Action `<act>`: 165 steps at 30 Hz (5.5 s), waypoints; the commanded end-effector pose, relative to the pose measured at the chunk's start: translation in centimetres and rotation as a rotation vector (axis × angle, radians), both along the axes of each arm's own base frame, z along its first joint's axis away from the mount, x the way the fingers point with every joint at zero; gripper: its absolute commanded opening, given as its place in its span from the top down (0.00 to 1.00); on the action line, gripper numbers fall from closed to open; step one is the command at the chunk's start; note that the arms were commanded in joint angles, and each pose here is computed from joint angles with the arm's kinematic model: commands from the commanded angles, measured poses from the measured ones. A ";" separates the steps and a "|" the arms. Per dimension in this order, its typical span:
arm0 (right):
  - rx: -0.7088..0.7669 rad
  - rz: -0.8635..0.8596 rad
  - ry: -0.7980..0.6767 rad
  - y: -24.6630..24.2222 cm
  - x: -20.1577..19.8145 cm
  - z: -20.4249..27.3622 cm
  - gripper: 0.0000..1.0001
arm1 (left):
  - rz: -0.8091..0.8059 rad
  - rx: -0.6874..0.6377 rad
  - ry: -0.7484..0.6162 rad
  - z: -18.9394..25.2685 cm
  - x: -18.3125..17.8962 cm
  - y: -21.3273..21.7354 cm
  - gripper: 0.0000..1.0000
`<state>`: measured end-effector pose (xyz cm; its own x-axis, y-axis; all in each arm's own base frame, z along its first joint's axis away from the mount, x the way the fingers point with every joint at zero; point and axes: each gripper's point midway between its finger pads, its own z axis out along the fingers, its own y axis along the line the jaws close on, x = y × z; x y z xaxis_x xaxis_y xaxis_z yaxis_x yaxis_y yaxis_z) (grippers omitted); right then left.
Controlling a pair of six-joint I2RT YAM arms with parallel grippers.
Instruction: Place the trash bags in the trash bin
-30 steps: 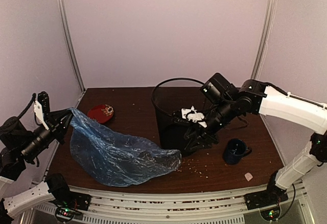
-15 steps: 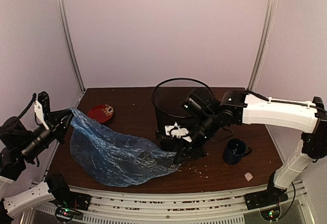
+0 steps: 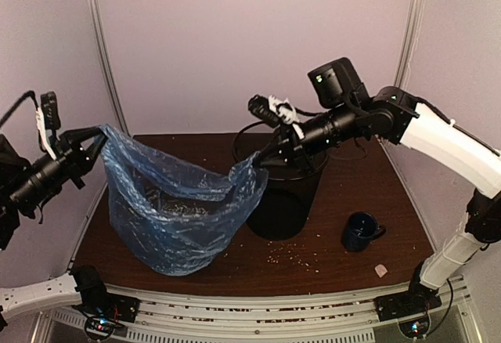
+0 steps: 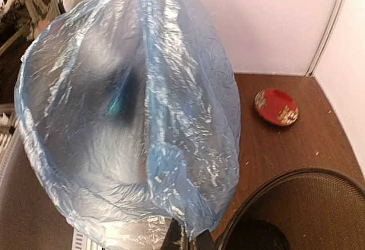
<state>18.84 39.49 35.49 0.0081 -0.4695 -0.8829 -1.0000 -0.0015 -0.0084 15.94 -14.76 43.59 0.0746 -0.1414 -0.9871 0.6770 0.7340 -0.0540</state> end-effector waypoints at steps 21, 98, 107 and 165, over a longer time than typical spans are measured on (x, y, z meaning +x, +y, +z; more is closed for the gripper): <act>0.690 -0.511 -0.266 -16.8 4.6 26.0 1.00 | -0.521 -0.364 -0.306 24.5 4.3 -15.6 1.00; 0.465 -0.568 -0.180 -14.6 13.0 19.2 0.93 | -0.374 -0.164 -0.035 4.5 22.4 -31.9 1.00; 0.420 -0.790 -0.309 -21.7 9.7 20.4 0.27 | -0.379 -0.208 -0.024 3.7 20.5 -29.8 1.00; 0.079 -0.768 -0.093 -15.5 17.8 1.3 0.59 | -0.003 -0.050 0.110 -4.1 19.9 -20.5 1.00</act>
